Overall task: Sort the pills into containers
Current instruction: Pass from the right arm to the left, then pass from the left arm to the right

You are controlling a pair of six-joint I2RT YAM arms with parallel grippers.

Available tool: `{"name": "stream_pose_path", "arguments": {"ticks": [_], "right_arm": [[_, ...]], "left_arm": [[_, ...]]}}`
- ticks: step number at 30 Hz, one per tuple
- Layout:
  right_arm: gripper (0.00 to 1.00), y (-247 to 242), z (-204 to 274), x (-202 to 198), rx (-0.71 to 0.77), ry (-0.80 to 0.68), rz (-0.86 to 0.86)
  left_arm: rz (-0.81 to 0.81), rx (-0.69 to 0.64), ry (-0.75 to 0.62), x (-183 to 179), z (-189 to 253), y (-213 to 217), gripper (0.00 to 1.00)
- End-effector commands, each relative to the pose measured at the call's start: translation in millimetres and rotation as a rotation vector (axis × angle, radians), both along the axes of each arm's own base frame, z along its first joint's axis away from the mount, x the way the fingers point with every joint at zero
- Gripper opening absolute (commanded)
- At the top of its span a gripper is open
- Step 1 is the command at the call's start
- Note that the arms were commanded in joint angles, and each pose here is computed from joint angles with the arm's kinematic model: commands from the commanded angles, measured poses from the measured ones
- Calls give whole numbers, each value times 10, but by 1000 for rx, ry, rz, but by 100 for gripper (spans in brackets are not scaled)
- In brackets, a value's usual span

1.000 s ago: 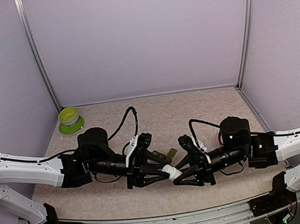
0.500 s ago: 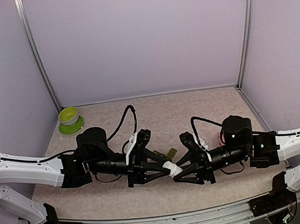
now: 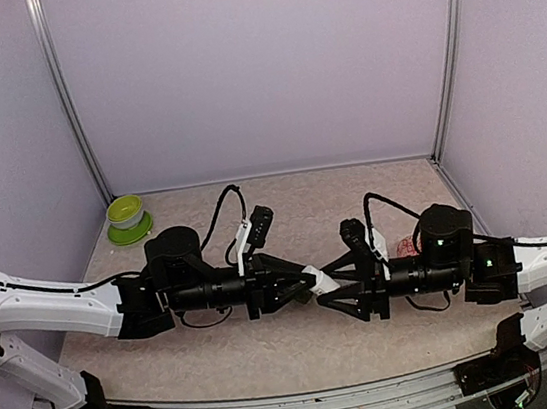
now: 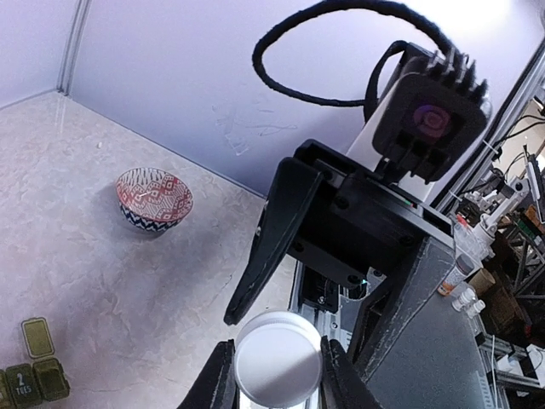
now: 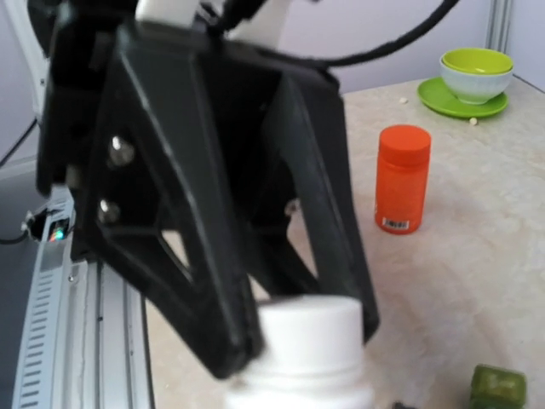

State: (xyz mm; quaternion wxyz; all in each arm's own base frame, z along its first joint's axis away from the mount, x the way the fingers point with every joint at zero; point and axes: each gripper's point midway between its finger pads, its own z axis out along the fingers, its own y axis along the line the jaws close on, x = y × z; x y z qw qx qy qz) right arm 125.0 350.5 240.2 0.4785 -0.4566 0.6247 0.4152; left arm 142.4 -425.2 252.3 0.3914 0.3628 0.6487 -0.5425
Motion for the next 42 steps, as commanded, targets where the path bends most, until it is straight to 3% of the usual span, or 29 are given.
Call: {"name": "stream_pose_path", "arguments": {"ticks": [1,5,8,14,22,30,37,42], "right_arm": [[65,-49,153,29,53,-39,-26],[80,-121,171,51,68,-48,-55],[90,-235,311,42,176,-56,-83],[95,-353,546,-112,363,-56,-28],[89,-96,568,-227,411,15,103],[78,-12,642,-381,496,82,226],[70,-107,668,-322,530,91,172],[56,-57,609,-274,495,98,153]], "left_arm": [[30,-32,40,58,71,-24,0],[58,-64,46,91,156,7,0],[67,-153,35,70,350,94,0],[3,-246,17,-60,514,120,0],[-86,-281,-35,-288,568,25,0],[-56,-261,-61,-277,511,37,0],[-28,-244,-77,-249,469,85,0],[-27,-246,-75,-249,449,91,0]]}}
